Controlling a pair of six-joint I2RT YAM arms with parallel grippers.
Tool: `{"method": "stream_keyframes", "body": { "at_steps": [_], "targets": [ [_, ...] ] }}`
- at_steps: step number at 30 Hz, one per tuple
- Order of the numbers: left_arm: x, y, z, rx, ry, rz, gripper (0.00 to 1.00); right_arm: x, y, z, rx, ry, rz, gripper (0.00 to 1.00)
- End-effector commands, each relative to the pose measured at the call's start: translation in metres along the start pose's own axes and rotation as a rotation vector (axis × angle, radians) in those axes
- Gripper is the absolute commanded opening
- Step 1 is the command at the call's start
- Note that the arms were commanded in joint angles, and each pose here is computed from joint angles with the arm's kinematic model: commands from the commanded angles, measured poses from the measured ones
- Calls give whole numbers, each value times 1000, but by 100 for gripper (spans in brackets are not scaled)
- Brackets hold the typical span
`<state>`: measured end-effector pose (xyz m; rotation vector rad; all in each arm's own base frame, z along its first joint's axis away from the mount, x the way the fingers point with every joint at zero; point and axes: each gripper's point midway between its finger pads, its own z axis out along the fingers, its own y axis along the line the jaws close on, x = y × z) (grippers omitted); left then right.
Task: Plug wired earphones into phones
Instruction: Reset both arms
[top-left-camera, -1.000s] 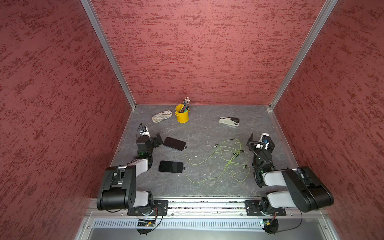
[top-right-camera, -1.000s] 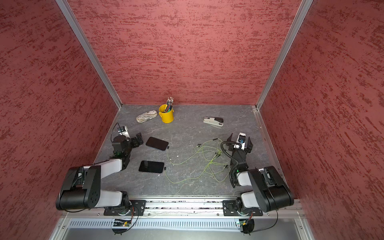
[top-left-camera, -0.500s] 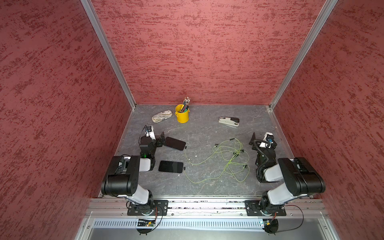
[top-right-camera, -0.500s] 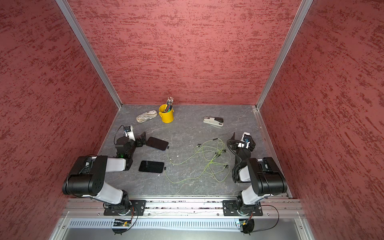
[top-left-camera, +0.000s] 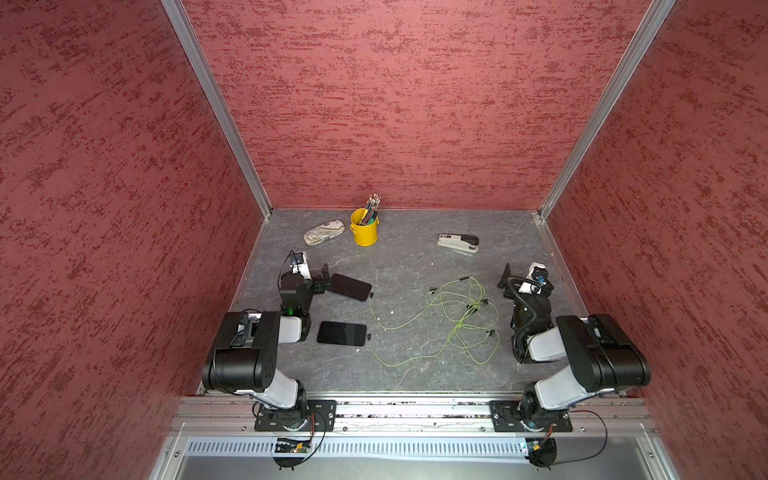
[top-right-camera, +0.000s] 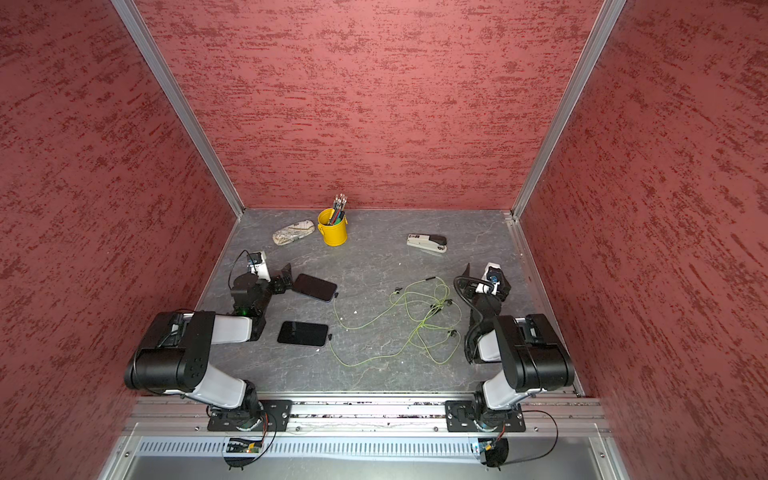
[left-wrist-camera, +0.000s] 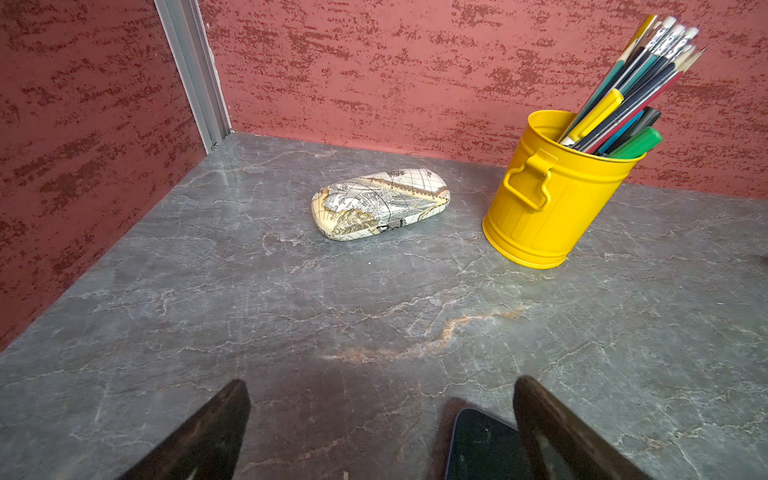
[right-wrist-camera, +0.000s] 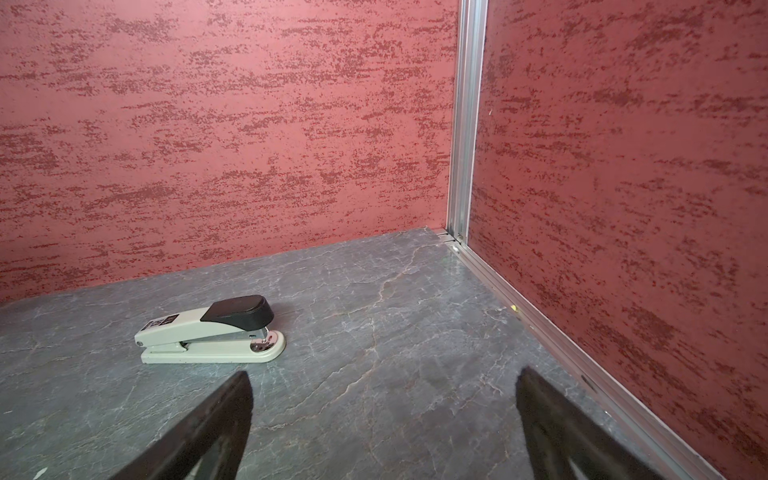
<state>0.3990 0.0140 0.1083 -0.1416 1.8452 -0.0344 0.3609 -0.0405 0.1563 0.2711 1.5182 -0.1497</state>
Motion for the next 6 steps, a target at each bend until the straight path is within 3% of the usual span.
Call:
{"method": "stream_keyframes", "body": {
  "at_steps": [1,6],
  "targets": [
    [-7,-1,0,0,-24,20,100,-3,-1,4,9,-5,13,99],
    [-6,-2,0,1,-24,19,100,-6,-5,1,26,-22,20,99]
  ]
}}
